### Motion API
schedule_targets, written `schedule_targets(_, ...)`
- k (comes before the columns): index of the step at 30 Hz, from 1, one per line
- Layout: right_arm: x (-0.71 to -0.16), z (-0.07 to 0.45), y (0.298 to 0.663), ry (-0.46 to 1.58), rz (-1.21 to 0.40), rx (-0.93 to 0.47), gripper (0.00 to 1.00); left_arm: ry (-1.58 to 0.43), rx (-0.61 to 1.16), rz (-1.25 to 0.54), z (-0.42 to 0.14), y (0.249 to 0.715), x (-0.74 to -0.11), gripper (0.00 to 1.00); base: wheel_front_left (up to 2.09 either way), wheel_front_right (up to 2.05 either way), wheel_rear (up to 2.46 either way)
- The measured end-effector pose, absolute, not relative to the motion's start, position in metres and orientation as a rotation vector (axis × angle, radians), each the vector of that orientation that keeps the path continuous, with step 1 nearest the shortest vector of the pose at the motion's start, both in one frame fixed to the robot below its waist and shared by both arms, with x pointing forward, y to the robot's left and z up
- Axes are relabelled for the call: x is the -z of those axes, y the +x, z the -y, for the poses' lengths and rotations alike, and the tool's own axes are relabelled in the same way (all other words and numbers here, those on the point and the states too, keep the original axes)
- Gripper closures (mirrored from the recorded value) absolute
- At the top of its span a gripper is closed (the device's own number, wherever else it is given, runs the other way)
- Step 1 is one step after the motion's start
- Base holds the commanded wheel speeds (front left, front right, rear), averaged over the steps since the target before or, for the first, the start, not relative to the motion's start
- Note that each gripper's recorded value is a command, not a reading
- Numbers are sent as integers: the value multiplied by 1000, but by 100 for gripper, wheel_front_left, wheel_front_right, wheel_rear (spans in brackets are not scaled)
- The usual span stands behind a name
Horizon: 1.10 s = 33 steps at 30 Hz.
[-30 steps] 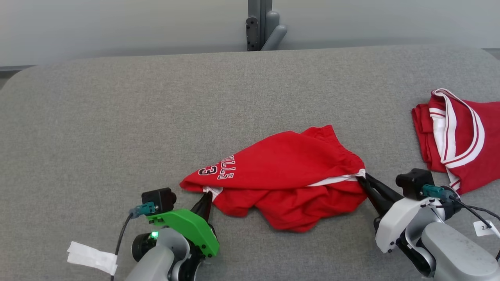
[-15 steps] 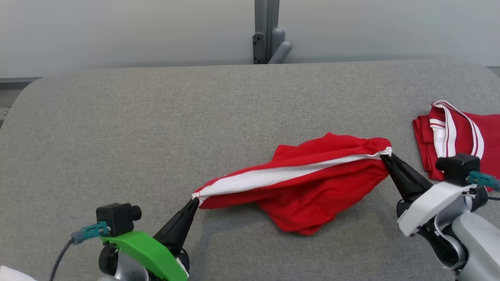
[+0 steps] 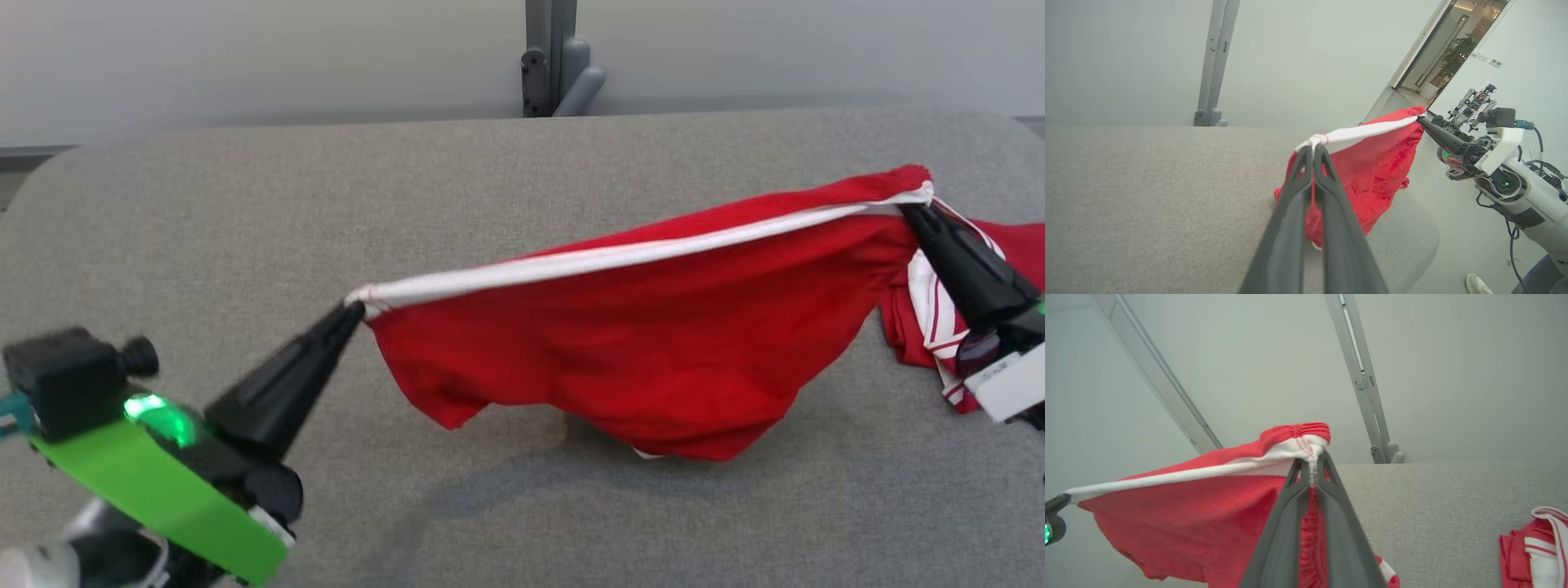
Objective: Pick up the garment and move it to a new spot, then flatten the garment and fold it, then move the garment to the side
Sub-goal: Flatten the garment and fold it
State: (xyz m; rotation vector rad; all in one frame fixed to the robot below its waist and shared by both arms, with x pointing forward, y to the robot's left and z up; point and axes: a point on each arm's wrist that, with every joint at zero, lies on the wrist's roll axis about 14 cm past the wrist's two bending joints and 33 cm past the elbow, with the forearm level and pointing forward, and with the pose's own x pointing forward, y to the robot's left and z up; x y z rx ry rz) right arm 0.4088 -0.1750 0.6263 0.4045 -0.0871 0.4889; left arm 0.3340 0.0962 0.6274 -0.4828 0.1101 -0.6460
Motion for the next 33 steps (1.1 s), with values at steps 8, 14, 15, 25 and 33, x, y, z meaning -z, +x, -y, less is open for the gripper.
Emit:
schedule_targets(8,-655,168,482,279,37,-519,100,-301,594,-43,-124,441,-670,100,0,0,0)
schedule_targets(14,-719,140,584,268,246,-426,100,-217,407,147,-154,559,-724,100,0,0,0)
schedule_targets(15,-728,134,598,277,285,-409,100,-209,387,190,-156,575,-733,100,0,0,0)
schedule_targets(25,-708,96,680,308,466,-342,100,-101,273,499,-169,679,-725,100,0,0,0)
schedule_targets(33,-528,85,633,251,128,-418,100,-78,337,213,-155,656,-565,100,0,0,0)
